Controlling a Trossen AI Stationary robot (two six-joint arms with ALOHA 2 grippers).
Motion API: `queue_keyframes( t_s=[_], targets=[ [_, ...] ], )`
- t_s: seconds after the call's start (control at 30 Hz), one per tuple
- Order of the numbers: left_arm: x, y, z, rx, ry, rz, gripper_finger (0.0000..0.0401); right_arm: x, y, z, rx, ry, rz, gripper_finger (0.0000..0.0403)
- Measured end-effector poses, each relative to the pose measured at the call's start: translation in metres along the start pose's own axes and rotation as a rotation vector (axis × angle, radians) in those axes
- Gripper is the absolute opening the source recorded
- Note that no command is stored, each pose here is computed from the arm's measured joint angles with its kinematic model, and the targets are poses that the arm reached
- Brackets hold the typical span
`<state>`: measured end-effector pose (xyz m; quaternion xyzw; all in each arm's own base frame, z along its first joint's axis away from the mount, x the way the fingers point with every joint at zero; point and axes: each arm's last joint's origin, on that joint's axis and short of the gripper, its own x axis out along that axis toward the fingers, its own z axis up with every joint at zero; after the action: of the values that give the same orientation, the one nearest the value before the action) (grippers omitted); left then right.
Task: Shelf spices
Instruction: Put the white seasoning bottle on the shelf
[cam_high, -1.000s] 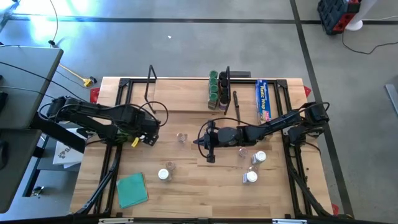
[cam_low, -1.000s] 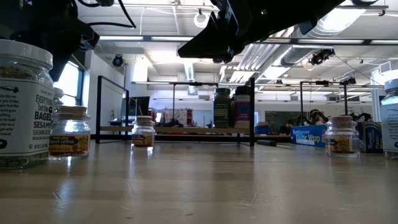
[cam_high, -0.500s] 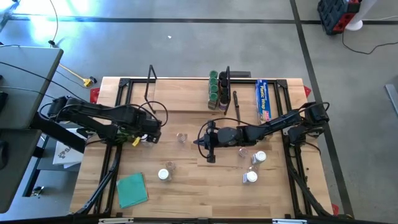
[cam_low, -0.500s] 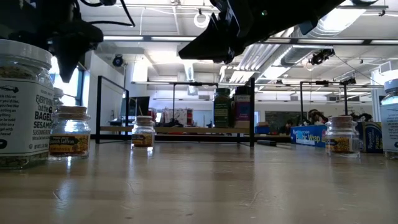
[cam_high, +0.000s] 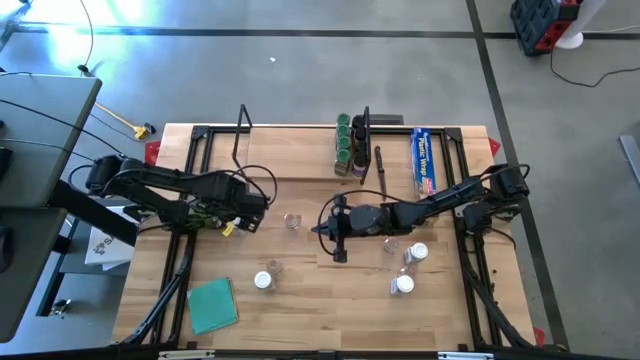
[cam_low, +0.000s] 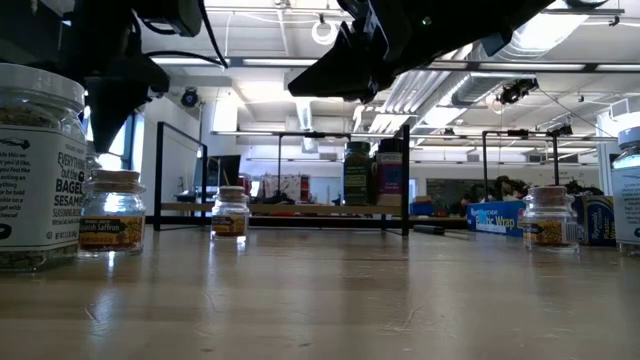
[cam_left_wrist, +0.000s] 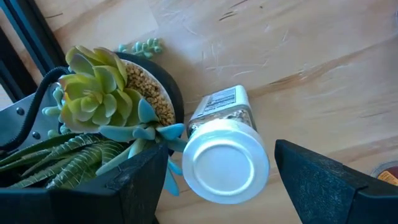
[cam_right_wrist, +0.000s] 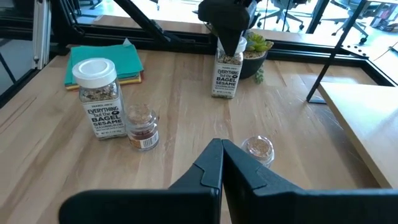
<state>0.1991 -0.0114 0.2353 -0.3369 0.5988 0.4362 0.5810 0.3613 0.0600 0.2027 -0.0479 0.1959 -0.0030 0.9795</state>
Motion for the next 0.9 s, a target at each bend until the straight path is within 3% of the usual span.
queue_keyframes(
  t_s=[0.43,0.9],
  targets=[
    [0.000,-0.001,0.000,-0.010,-0.004,-0.014,0.0289,-0.001,0.007,0.000,-0.010,-0.002,0.019,0.0000],
    [0.012,-0.003,-0.001,-0.017,0.023,-0.034,0.0243,-0.002,0.009,0.000,-0.011,-0.002,0.022,0.0000]
  ],
)
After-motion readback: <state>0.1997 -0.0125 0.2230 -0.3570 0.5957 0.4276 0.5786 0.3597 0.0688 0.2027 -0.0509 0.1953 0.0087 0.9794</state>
